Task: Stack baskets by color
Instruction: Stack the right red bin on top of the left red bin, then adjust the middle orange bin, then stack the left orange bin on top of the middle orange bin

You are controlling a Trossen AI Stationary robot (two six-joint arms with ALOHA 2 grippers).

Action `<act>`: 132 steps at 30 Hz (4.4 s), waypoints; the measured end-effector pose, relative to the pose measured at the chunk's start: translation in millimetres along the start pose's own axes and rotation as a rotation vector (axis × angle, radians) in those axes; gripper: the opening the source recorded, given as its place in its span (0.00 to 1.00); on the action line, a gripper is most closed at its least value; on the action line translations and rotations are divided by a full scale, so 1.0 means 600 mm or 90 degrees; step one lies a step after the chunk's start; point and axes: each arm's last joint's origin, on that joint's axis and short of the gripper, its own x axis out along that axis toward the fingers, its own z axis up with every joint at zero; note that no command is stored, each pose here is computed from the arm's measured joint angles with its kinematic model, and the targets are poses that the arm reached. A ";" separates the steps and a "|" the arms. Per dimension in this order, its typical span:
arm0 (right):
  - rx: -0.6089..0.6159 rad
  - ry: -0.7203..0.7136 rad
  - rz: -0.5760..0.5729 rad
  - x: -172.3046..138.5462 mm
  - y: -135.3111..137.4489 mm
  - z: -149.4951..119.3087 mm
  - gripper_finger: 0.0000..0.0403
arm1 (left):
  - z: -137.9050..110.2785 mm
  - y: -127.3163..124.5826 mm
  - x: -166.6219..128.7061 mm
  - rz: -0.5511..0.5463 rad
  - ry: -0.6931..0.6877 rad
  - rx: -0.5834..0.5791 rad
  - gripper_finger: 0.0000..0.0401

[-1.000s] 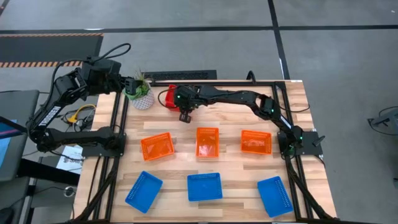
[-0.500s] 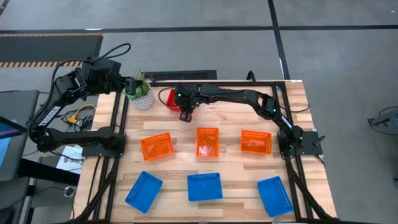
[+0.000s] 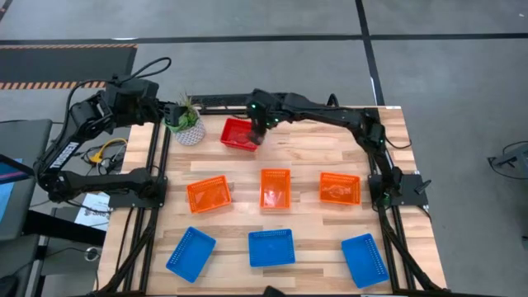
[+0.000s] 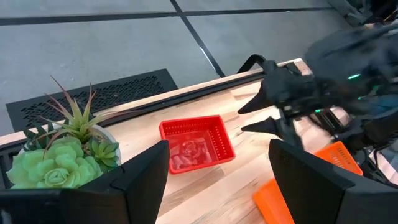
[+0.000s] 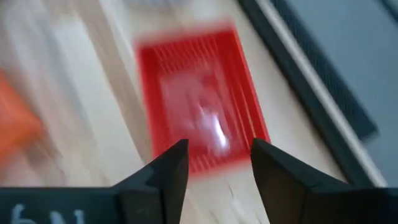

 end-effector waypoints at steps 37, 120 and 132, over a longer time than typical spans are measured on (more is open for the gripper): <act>-0.055 0.172 0.142 -0.056 0.052 -0.068 0.46 | -0.008 0.005 -0.006 0.008 0.023 0.000 0.66; -0.132 -0.261 0.298 0.087 0.310 -0.059 0.48 | -0.013 0.009 -0.005 0.031 0.038 -0.040 0.66; -0.198 -0.227 0.183 0.141 0.339 -0.017 0.56 | -0.015 0.008 -0.006 0.014 0.053 0.025 0.66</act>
